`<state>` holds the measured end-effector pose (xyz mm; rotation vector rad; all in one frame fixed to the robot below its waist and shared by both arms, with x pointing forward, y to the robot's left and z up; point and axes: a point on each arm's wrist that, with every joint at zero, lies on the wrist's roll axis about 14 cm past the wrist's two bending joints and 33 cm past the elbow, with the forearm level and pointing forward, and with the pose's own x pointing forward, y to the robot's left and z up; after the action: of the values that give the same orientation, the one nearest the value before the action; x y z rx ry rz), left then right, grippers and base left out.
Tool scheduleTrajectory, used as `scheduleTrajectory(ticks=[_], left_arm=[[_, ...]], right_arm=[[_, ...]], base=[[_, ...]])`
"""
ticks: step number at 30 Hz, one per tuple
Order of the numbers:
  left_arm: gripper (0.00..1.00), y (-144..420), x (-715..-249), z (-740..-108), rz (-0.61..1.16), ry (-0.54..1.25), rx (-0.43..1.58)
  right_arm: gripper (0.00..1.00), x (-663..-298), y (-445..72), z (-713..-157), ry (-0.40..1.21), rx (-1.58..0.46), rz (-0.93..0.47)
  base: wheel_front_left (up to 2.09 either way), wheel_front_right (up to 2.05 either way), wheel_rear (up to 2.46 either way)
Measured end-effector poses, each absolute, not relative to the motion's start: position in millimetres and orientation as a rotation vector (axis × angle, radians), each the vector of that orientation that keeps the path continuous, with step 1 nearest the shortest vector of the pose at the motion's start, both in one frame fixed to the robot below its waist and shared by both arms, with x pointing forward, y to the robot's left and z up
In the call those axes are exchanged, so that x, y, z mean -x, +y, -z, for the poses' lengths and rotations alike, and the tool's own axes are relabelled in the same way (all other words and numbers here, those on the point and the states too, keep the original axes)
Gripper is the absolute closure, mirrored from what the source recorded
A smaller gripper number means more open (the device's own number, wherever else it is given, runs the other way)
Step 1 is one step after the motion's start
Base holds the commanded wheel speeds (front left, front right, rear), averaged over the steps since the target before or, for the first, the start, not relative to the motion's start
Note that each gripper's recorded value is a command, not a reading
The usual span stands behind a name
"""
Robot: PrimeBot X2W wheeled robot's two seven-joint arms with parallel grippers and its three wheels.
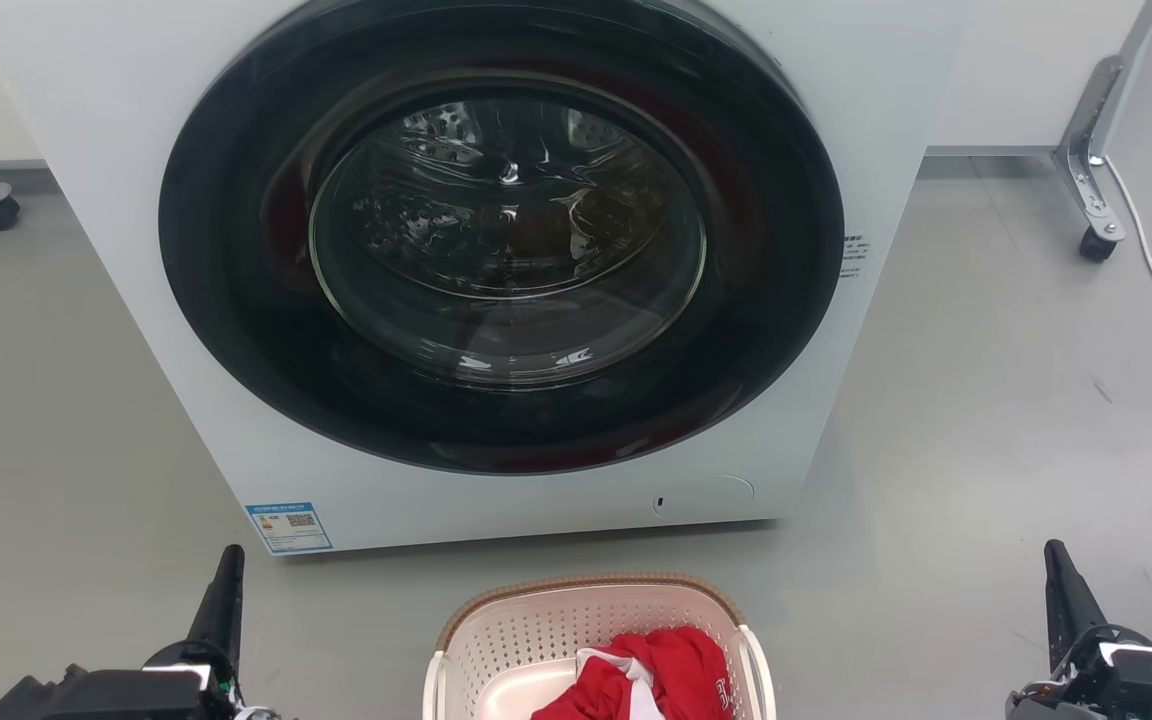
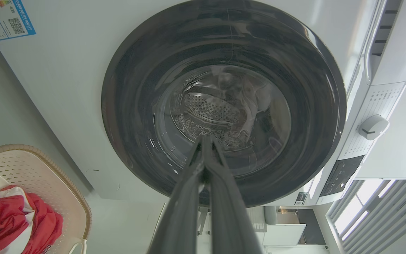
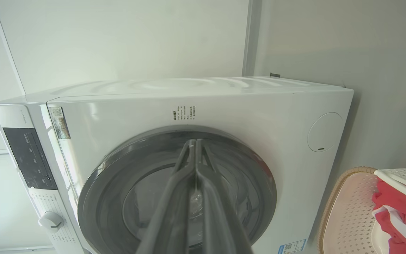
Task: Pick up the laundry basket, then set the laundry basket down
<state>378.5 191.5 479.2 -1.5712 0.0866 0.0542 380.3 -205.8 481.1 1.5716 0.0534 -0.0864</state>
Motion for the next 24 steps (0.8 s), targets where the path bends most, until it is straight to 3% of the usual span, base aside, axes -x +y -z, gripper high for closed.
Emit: scheduleTrajectory(ticks=[24], left_arm=[[1.00, 191.6, -378.4, -478.9, -0.055, 0.087, 1.571]], right_arm=[[1.00, -380.6, -205.5, -481.8, 0.050, -1.572, 0.083]], base=[[0.00, 0.00, 0.00]])
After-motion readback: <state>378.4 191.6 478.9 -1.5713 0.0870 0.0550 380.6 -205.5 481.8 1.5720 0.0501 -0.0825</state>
